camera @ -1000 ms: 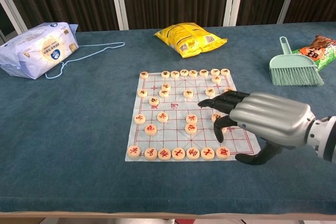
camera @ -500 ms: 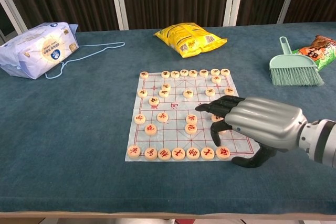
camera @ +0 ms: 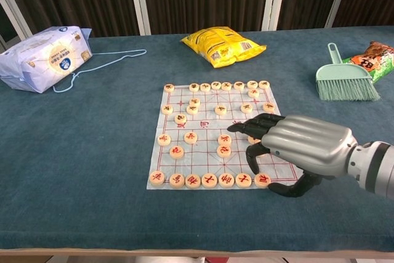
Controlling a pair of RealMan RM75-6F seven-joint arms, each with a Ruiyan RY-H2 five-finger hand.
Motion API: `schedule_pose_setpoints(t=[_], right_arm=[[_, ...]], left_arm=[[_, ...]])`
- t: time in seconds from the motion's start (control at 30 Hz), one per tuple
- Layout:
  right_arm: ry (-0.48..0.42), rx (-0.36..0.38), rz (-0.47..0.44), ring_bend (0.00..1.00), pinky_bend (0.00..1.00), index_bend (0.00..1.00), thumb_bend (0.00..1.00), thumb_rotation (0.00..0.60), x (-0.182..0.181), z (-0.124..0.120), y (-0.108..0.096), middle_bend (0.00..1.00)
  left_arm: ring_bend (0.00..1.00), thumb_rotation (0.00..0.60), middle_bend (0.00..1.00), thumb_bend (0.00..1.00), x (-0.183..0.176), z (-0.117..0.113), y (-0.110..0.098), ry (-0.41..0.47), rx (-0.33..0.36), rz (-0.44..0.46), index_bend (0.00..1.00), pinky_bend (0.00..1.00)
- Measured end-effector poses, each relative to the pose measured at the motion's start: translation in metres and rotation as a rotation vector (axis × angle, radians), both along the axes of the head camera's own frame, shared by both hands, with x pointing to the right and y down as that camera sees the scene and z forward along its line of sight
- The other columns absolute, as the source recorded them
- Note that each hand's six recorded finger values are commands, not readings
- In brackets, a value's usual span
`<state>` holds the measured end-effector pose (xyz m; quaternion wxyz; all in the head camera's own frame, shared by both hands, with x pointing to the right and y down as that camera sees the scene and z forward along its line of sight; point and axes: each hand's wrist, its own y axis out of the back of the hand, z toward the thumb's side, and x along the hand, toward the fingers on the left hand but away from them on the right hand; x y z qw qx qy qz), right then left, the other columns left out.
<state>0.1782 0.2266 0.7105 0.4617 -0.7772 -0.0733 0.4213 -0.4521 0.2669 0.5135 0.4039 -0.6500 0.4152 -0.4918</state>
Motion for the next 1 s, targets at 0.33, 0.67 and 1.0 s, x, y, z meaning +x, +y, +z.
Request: schedule_pose_setpoints(t=[0.33, 0.67, 1.0], right_arm=[[-0.017, 0.011, 0.021, 0.00, 0.00, 0.65, 0.49, 0.600, 0.003, -0.004, -0.004, 0.05], [-0.010, 0.042, 0.131, 0.00, 0.00, 0.65, 0.49, 0.600, 0.034, -0.009, -0.024, 0.05], [0.060, 0.059, 0.197, 0.00, 0.00, 0.65, 0.49, 0.600, 0.061, 0.005, -0.044, 0.05]], left_arm=[[0.00, 0.600, 0.00, 0.44, 0.000, -0.001, 0.000, -0.001, 0.004, -0.002, 0.00, 0.05], [0.00, 0.600, 0.00, 0.44, 0.001, 0.000, 0.000, -0.007, 0.002, 0.001, 0.00, 0.05], [0.00, 0.600, 0.00, 0.44, 0.002, 0.002, 0.000, -0.015, -0.002, 0.001, 0.00, 0.05]])
